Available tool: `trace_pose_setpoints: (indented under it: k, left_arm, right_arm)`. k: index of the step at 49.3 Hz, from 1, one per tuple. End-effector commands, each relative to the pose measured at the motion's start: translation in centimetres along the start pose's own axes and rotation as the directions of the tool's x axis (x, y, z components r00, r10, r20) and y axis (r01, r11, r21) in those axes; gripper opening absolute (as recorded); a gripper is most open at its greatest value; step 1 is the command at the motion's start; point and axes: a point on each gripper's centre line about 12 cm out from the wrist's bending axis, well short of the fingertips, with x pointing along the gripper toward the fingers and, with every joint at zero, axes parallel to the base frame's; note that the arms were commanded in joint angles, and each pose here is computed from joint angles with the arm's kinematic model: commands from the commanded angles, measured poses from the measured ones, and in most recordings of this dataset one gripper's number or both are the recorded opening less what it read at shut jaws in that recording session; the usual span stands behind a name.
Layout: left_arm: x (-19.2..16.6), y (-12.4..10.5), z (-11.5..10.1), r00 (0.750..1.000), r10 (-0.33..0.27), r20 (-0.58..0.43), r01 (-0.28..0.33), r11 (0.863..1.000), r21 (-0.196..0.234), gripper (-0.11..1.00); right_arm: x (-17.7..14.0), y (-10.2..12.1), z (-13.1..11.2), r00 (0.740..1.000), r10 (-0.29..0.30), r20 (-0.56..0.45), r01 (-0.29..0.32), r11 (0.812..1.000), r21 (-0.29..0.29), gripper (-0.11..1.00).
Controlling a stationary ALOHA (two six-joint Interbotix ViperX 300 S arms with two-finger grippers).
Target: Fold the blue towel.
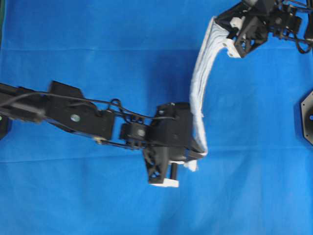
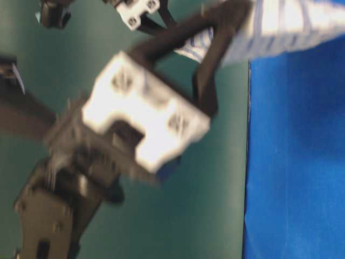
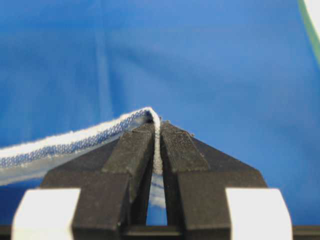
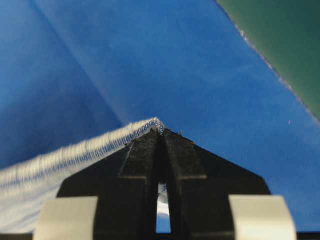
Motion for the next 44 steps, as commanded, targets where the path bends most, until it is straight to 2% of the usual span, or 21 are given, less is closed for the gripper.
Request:
trace_pose_setpoints:
  k: [1, 13, 24, 30, 36, 44]
  left_arm:
    - [0.2, -0.6, 3.0, 0.997, -0.014, 0.079, 0.013, 1.000, 0.005, 0.02]
    - [2.2, -0.3, 3.7, 0.995, -0.008, 0.098, 0.007, 1.000, 0.008, 0.02]
    - [4.4, 0.8, 4.3, 0.990, 0.010, 0.142, -0.009, 1.000, -0.003, 0.02]
    - [5.5, 1.0, 4.6, 0.988, 0.012, 0.154, -0.015, 1.000, 0.017, 0.02]
    - [5.9, 1.1, 4.3, 0.989, 0.012, 0.147, -0.018, 0.999, 0.042, 0.02]
    - [5.4, 1.1, 3.0, 0.993, 0.015, 0.113, -0.018, 0.999, 0.028, 0.02]
  right_arm:
    - [0.1, 0.0, 1.6, 0.999, 0.000, 0.039, 0.001, 1.000, -0.011, 0.02]
    - [0.2, -0.6, 1.7, 0.999, -0.018, 0.035, 0.018, 1.000, -0.012, 0.02]
    - [-1.5, -1.6, 0.5, 0.998, -0.045, 0.031, 0.045, 0.999, 0.004, 0.02]
    - [-2.3, -1.8, -0.1, 0.998, -0.053, 0.030, 0.052, 0.999, 0.008, 0.02]
    - [-2.3, -1.9, -0.5, 0.998, -0.060, 0.010, 0.060, 0.998, 0.014, 0.02]
    - [-0.7, -1.5, -0.5, 0.999, -0.048, -0.015, 0.048, 0.999, 0.011, 0.02]
